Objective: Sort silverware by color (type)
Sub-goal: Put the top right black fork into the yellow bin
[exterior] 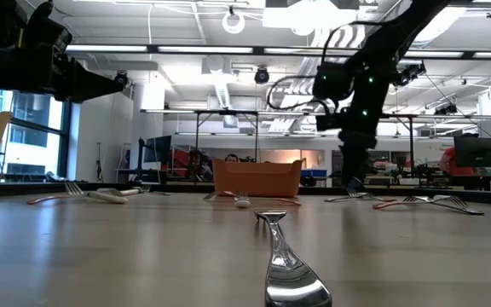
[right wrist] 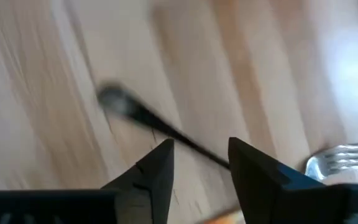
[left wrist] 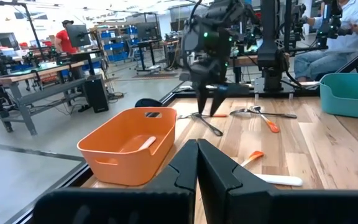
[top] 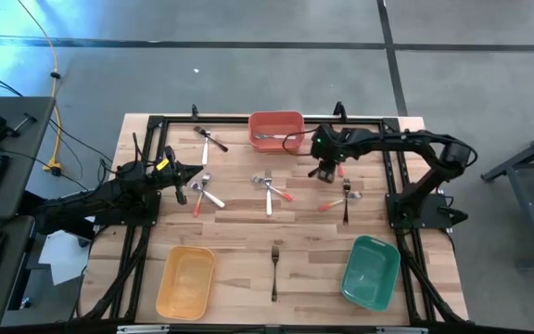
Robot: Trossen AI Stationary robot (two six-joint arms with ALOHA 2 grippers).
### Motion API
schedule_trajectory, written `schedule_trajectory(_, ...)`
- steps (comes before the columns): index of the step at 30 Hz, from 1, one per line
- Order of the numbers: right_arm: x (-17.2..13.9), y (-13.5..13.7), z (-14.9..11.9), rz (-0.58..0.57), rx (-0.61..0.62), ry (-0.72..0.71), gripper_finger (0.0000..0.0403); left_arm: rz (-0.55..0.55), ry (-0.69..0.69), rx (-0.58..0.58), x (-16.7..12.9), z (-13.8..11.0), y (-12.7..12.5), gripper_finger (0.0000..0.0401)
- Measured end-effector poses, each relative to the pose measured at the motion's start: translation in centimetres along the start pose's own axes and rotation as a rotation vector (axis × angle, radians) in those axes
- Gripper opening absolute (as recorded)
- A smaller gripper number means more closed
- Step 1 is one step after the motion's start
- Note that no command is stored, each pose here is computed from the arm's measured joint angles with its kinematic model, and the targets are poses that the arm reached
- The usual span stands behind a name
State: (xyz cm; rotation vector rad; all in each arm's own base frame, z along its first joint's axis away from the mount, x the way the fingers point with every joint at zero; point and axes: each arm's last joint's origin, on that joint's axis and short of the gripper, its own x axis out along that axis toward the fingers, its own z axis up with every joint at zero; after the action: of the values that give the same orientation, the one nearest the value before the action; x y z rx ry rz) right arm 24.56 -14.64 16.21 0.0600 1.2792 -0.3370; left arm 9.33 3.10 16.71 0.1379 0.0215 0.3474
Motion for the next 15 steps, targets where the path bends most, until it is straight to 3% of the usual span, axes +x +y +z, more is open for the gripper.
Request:
schedule_trajectory(4,1.1,-1.0,-0.7,0.002,-0.106,0.068,0.0137,0.0,0.0,-0.004,0.0,0.0,0.0,0.0)
schedule_trajectory(15,2.8,-1.8,-1.2,0.028,-0.104,0.127,0.0076,-0.002,0.002,-0.008,0.0,0.0,0.0,0.0)
